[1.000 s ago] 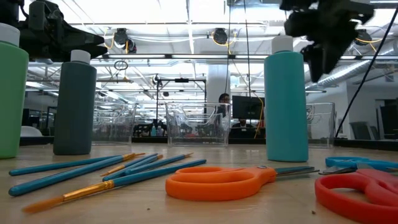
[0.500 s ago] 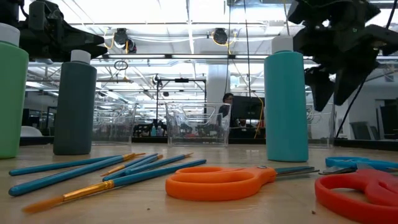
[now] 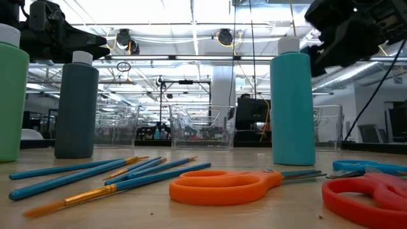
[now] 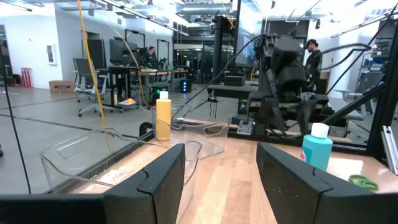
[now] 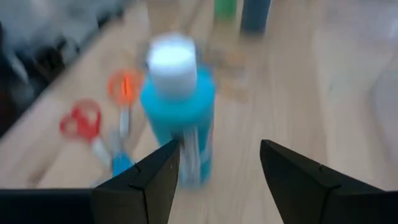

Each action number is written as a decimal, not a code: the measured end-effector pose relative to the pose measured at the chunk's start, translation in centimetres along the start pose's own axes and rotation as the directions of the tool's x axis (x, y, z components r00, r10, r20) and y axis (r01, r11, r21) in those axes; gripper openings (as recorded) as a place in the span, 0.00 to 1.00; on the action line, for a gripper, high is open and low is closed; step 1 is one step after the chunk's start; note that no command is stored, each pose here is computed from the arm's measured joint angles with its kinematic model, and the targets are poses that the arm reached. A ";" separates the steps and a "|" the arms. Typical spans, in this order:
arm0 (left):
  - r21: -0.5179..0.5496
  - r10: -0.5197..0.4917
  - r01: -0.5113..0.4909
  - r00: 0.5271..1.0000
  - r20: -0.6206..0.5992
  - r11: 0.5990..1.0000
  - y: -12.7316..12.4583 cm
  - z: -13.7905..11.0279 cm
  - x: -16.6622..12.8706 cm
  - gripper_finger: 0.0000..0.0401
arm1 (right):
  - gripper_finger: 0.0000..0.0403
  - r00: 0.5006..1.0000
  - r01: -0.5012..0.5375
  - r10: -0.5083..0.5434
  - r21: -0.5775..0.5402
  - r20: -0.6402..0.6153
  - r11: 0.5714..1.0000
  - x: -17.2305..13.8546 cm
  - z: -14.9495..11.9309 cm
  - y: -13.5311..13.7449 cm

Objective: Pick & Place Paint Supplies
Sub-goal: Put the light blue paint bottle into the right transparent bin

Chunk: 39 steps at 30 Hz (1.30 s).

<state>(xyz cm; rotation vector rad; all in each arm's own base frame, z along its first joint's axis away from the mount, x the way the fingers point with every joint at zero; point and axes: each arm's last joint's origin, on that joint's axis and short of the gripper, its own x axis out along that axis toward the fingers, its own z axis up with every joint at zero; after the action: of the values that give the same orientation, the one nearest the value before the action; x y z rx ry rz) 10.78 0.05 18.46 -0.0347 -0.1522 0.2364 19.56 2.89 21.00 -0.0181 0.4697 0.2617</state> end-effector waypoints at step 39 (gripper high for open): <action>0.000 0.000 0.000 1.000 0.000 1.000 0.0 0.0 0.0 0.52 | 0.53 0.799 0.010 0.072 -0.134 0.597 0.991 -3.5 20.2 0.2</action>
<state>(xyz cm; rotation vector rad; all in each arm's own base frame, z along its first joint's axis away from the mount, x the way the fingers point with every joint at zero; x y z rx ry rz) 10.78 0.05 18.46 -0.0347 -0.1522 0.2365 25.49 3.78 40.61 -0.0536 -0.1893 0.3140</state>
